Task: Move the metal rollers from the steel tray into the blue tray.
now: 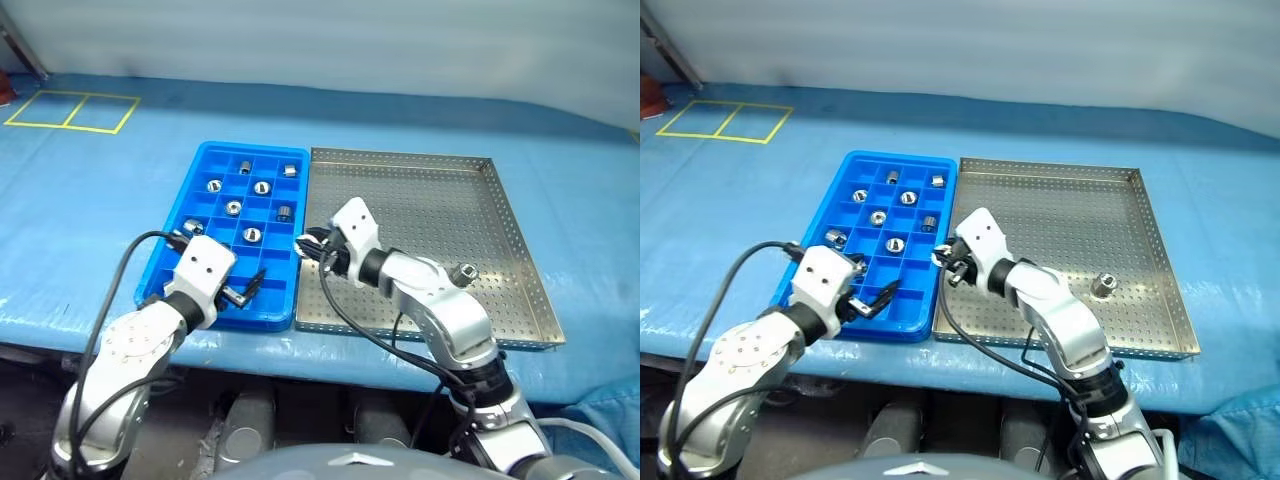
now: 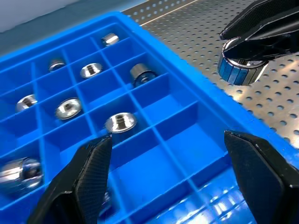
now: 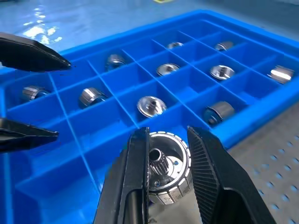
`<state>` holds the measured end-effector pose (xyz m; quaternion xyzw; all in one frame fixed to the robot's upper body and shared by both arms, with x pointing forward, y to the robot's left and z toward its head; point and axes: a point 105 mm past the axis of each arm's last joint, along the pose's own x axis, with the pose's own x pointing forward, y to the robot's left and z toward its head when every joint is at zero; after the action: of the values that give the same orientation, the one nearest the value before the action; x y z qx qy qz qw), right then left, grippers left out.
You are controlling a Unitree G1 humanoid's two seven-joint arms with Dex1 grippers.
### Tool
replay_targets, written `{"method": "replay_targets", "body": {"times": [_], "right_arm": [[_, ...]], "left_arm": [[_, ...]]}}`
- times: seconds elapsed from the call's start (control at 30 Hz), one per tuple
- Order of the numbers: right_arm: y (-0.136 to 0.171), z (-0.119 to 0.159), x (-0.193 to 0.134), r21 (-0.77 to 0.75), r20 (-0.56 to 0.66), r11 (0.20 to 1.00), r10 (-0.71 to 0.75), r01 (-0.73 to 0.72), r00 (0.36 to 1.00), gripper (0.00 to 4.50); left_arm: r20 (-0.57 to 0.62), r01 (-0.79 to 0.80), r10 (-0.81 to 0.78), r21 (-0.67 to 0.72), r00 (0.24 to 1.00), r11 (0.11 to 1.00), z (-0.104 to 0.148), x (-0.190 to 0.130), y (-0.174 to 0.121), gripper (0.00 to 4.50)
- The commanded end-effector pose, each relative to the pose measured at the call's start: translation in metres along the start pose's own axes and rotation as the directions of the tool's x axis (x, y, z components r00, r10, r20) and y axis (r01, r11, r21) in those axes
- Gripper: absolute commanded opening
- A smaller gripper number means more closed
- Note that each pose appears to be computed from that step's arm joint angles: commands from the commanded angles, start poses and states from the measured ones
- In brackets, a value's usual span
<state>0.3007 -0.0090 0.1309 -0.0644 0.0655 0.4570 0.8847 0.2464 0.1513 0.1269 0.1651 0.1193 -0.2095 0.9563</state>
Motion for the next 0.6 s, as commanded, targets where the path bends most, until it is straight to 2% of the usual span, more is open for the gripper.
{"method": "replay_targets", "body": {"times": [0.03, 0.23, 0.6], "right_arm": [[0.027, 0.018, 0.013, -0.058, 0.059, 0.988, 0.146, -0.143, 0.987, 0.89], [0.052, 0.008, 0.026, -0.059, 0.028, 0.964, 0.260, -0.258, 0.965, 0.89], [0.039, -0.014, 0.029, -0.039, -0.049, 0.976, 0.212, -0.214, 0.976, 0.89]], "left_arm": [[-0.003, -0.074, 0.074, 0.023, 0.997, 0.997, 0.003, -0.017, 0.009, 4.13], [-0.065, -0.134, 0.134, -0.004, 0.989, 0.991, -0.012, -0.029, 0.014, 4.13], [-0.076, -0.134, 0.132, -0.021, 0.988, 0.991, -0.016, -0.028, 0.010, 4.13]]}}
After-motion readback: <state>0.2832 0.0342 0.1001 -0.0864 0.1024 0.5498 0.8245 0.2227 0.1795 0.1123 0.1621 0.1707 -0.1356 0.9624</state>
